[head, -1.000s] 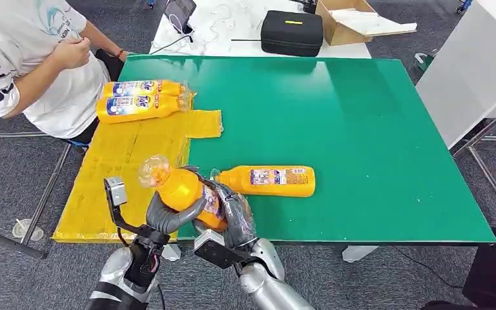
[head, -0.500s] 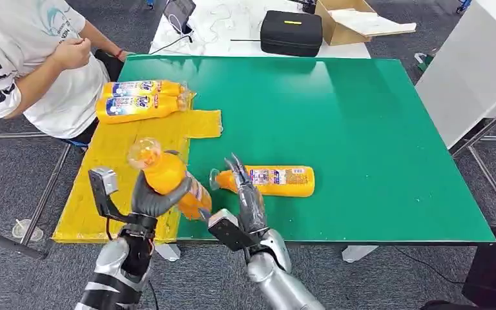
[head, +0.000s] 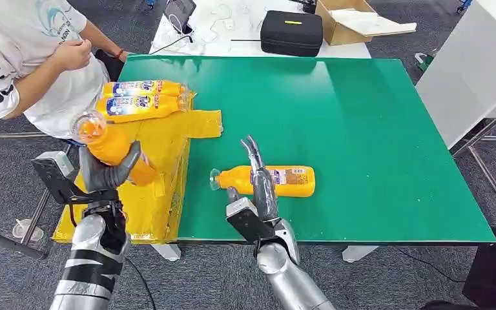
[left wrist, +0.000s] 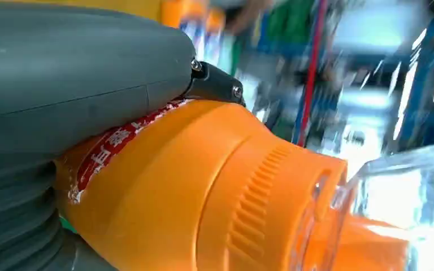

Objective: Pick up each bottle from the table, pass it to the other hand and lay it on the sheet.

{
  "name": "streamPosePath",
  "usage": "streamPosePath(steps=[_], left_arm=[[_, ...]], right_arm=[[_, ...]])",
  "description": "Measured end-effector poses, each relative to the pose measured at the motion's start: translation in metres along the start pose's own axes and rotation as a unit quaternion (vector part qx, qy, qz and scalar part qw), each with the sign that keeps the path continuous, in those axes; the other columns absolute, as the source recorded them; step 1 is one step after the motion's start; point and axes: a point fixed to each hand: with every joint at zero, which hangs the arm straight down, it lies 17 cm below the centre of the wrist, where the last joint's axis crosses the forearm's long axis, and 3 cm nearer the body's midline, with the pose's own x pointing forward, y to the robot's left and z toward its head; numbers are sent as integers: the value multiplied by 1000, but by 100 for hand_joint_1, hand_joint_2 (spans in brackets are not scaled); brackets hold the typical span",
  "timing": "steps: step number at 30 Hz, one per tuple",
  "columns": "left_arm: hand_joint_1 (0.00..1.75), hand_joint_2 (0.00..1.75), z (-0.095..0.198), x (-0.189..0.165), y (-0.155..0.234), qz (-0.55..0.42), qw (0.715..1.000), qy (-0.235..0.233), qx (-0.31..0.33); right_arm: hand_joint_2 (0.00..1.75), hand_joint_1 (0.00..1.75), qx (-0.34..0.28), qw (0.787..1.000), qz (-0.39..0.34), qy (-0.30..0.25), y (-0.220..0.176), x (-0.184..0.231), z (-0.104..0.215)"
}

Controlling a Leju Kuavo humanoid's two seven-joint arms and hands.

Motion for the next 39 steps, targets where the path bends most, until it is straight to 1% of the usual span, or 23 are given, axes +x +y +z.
streamPosePath(steps=[2, 3, 4, 6, 8, 9, 11, 13, 17, 22, 25, 28, 34, 39], left_arm=[[175, 175, -10, 5, 4, -101, 994, -33, -4], [175, 175, -16, 6, 5, -163, 985, -50, -12], [175, 175, -20, 7, 6, -201, 978, -61, -18], [175, 175, -20, 0, 4, -261, 962, -69, -37], [175, 175, -21, -13, -3, -308, 947, -64, -67], [175, 175, -20, -26, -9, -350, 930, -60, -97], [175, 175, -9, -54, -20, -433, 883, -64, -168], [175, 175, 4, -76, -23, -462, 858, -53, -218], [175, 175, 27, -107, -18, -472, 841, -17, -264], [175, 175, 63, -148, -15, -451, 811, 58, -368], [175, 175, 81, -163, -9, -449, 789, 88, -411], [175, 175, 87, -169, -4, -452, 779, 98, -423], [175, 175, 89, -172, 3, -456, 772, 105, -430], [175, 175, 99, -180, 3, -441, 751, 132, -473]], right_arm=[[0, 0, -21, 999, -14, -24, -10, 16, -5], [0, 0, -33, 999, -22, -35, -16, 24, -9], [0, 0, -40, 998, -26, -43, -20, 30, -12], [0, 0, -52, 996, -36, -56, -26, 41, -17], [0, 0, -57, 995, -43, -63, -30, 47, -19], [0, 0, -58, 995, -49, -69, -31, 52, -20], [0, 0, -56, 993, -62, -83, -32, 64, -24], [0, 0, -52, 992, -69, -88, -31, 69, -25], [0, 0, -46, 992, -75, -92, -29, 72, -24], [0, 0, -28, 991, -87, -94, -22, 74, -23], [0, 0, -16, 991, -94, -97, -16, 77, -22], [0, 0, -10, 991, -96, -97, -12, 78, -22], [0, 0, -8, 991, -96, -96, -11, 77, -21], [0, 0, 7, 990, -103, -94, -4, 76, -21]])
